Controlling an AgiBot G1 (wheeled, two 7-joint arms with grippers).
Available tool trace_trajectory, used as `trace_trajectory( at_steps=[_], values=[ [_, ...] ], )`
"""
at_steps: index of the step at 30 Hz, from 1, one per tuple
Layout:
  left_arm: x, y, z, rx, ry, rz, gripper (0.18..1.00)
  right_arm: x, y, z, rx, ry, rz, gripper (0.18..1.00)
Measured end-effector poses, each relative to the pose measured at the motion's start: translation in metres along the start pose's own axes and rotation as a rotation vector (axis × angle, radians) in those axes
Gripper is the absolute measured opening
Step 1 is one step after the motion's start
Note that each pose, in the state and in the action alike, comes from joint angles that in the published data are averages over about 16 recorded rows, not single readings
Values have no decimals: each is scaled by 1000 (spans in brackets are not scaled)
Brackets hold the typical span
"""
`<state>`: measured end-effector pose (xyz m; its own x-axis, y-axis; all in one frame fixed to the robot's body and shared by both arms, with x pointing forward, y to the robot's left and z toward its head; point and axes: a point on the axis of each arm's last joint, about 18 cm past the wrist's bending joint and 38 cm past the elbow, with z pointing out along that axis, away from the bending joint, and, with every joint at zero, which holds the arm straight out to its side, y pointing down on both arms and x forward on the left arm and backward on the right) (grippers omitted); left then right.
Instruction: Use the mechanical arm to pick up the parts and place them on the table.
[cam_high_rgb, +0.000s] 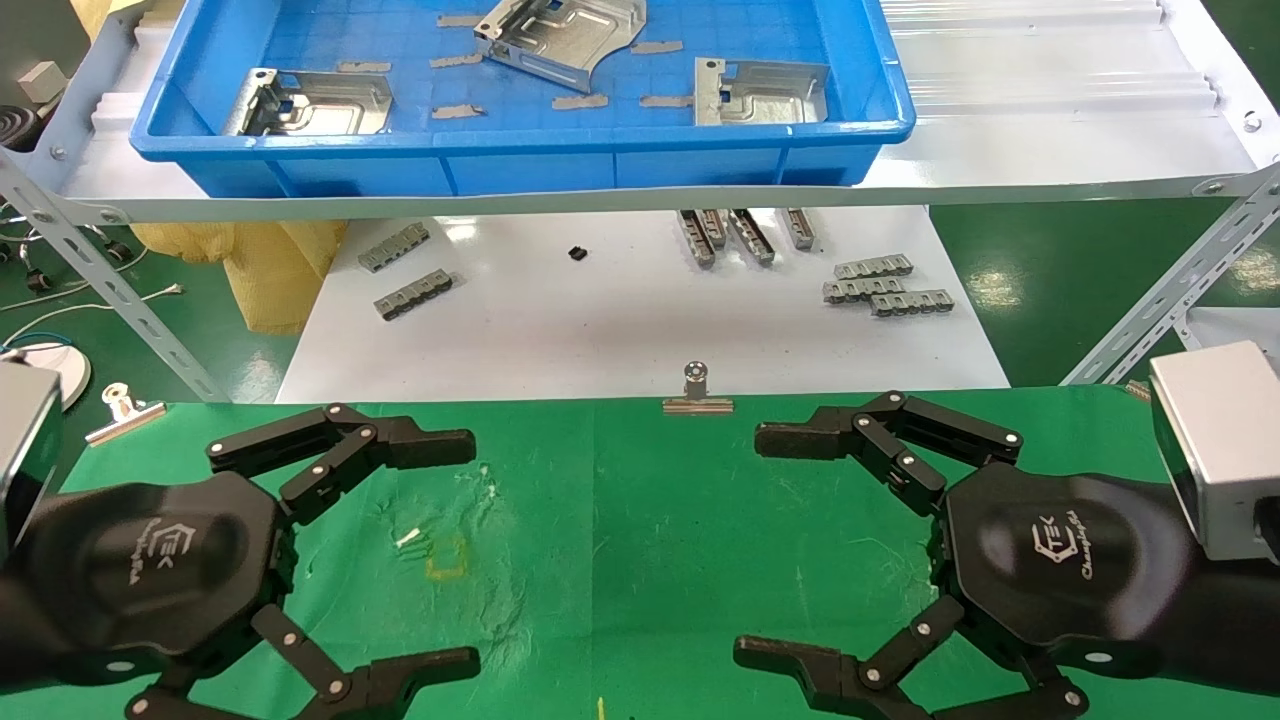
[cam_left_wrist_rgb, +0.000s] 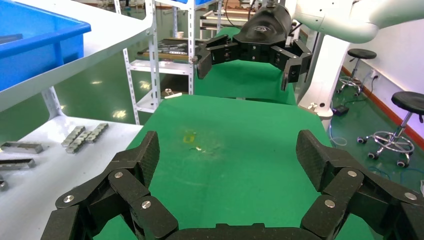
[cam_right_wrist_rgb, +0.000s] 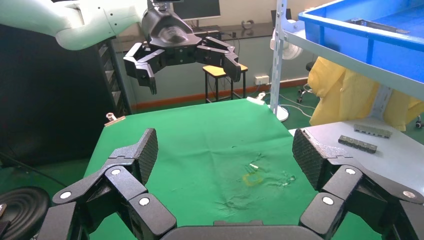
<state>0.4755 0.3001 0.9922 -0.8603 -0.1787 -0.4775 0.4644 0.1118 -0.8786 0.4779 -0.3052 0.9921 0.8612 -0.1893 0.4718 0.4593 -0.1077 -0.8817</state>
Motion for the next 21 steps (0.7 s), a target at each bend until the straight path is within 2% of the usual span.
trace_trajectory(
  at_steps=[21],
  values=[
    [0, 0, 0, 0, 0, 0, 1000, 0, 0, 0, 0, 0, 0, 1000]
  ],
)
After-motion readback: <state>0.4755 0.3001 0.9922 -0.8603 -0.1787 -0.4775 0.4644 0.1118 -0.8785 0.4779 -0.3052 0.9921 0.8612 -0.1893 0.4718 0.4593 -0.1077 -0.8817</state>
